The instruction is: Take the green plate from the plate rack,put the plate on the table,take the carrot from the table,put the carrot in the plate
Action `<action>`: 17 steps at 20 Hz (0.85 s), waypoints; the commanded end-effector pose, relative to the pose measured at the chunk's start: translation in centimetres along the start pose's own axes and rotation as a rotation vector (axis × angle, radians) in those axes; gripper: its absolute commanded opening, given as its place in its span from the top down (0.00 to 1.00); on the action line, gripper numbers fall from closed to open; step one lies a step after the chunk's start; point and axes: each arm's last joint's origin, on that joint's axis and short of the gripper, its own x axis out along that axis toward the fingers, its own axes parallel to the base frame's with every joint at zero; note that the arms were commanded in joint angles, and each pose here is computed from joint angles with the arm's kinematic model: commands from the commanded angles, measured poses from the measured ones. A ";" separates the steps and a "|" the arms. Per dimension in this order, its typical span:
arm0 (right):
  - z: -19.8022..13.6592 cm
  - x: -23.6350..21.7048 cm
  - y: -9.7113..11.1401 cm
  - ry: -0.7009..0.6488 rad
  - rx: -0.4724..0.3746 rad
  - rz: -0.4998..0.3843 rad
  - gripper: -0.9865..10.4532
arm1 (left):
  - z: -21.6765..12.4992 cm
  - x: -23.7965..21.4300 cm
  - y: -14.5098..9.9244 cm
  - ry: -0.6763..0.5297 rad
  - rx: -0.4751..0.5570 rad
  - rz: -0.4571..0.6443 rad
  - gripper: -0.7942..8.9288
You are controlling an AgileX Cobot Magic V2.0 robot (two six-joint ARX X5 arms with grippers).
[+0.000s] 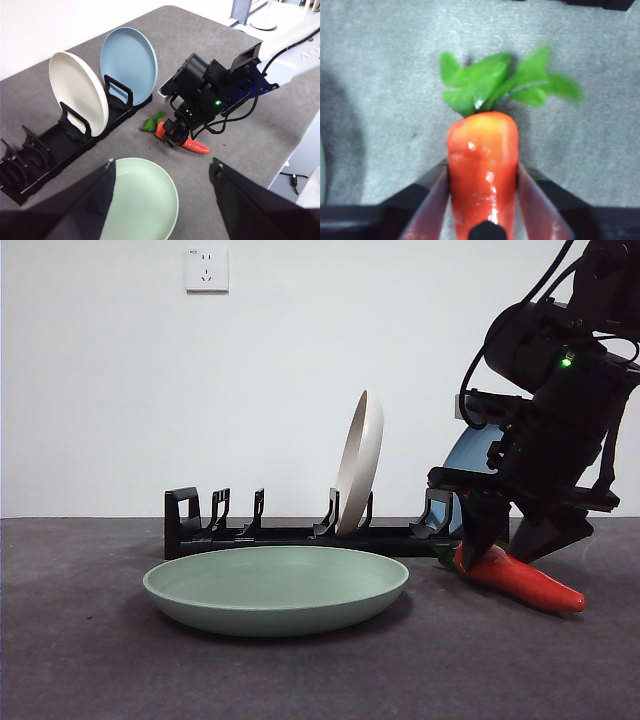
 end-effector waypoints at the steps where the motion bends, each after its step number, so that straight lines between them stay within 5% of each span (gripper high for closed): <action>1: 0.0 0.2 0.1 -0.001 0.015 0.000 0.88 | -0.1 0.0 0.0 0.001 -0.008 0.002 0.59; 9: 0.5 -1.2 0.6 -0.031 0.014 0.019 0.92 | -0.3 0.0 0.0 0.024 -0.002 0.005 0.59; 17: 1.2 -7.3 7.4 -0.216 -0.073 0.227 0.92 | -0.4 0.0 0.0 0.038 0.005 0.007 0.59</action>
